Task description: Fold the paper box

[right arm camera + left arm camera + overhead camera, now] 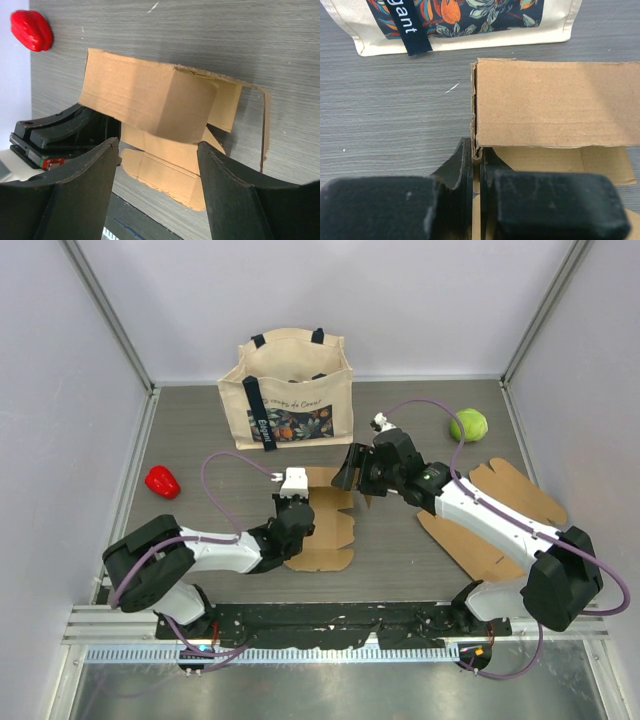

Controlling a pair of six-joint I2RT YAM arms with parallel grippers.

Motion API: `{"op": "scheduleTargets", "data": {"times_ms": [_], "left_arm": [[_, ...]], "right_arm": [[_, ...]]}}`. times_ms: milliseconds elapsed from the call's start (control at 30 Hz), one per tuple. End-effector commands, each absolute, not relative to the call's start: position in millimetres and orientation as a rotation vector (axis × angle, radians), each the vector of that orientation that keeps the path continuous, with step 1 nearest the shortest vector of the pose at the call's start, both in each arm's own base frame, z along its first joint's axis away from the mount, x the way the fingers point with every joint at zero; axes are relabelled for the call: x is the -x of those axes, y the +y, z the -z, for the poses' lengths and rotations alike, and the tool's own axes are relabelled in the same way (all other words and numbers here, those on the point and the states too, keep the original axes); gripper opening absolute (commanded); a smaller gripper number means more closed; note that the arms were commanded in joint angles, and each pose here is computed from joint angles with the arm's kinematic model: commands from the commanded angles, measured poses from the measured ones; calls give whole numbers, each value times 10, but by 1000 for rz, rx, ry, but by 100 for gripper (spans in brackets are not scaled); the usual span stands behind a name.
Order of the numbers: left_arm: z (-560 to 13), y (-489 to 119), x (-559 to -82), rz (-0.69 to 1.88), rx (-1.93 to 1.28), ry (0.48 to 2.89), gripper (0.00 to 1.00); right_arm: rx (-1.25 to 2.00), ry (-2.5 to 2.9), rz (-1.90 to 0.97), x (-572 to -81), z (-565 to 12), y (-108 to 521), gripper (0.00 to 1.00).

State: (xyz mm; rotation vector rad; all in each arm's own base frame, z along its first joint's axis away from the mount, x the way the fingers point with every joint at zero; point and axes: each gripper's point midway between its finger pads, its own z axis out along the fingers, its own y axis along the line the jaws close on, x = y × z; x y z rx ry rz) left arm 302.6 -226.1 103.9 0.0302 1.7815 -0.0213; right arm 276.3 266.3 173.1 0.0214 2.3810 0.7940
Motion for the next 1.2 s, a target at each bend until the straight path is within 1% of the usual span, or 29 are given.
{"op": "scheduleTargets", "data": {"times_ms": [0, 133, 300, 467, 600, 633, 700, 733, 800, 833, 933, 1067, 1100, 1133, 1167], "left_arm": [[-1234, -2247, -3010, 100, 41, 1738, 0], [-1284, -2237, -3006, 108, 40, 1717, 0], [-1384, -2270, -2990, 157, 38, 1700, 0], [-1443, -2289, -2967, 202, 44, 1689, 0], [-1460, -2297, -2958, 214, 41, 1687, 0], [-1463, -2296, -2959, 215, 44, 1685, 0], [-1466, -2304, -2960, 219, 43, 1686, 0], [-1457, -2300, -2957, 216, 41, 1688, 0], [-1481, -2307, -2959, 223, 45, 1684, 0], [-1485, -2309, -2956, 226, 43, 1685, 0], [-1493, -2306, -2954, 233, 48, 1685, 0], [-1499, -2297, -2951, 229, 51, 1683, 0], [-1495, -2287, -2951, 223, 53, 1684, 0], [-1488, -2279, -2949, 215, 52, 1687, 0], [-1494, -2258, -2958, 205, 64, 1686, 0]], "right_arm": [[-56, 2269, -923, -2883, -1921, 2840, 69], [-83, 2253, -1019, -2913, -1990, 2947, 69], [-148, 2246, -1135, -2930, -2000, 3068, 66], [-255, 2215, -1262, -2970, -2005, 3112, 61], [-313, 2174, -1350, -2993, -2057, 3116, 53], [-328, 2160, -1363, -3011, -2079, 3103, 48], [-359, 2142, -1390, -3023, -2085, 3102, 43], [-374, 2138, -1397, -3033, -2079, 3095, 37], [-402, 2128, -1423, -3034, -2074, 3104, 29], [-412, 2128, -1431, -3033, -2054, 3103, 21], [-455, 2115, -1417, -3070, -2000, 3069, 1], [-496, 2081, -1324, -3122, -1941, 2895, 1], [-451, 2078, -1287, -3114, -1954, 2853, 1], [-461, 2137, -1199, -3092, -1818, 2772, 13], [-429, 2145, -1160, -3096, -1863, 2744, 32]]}}
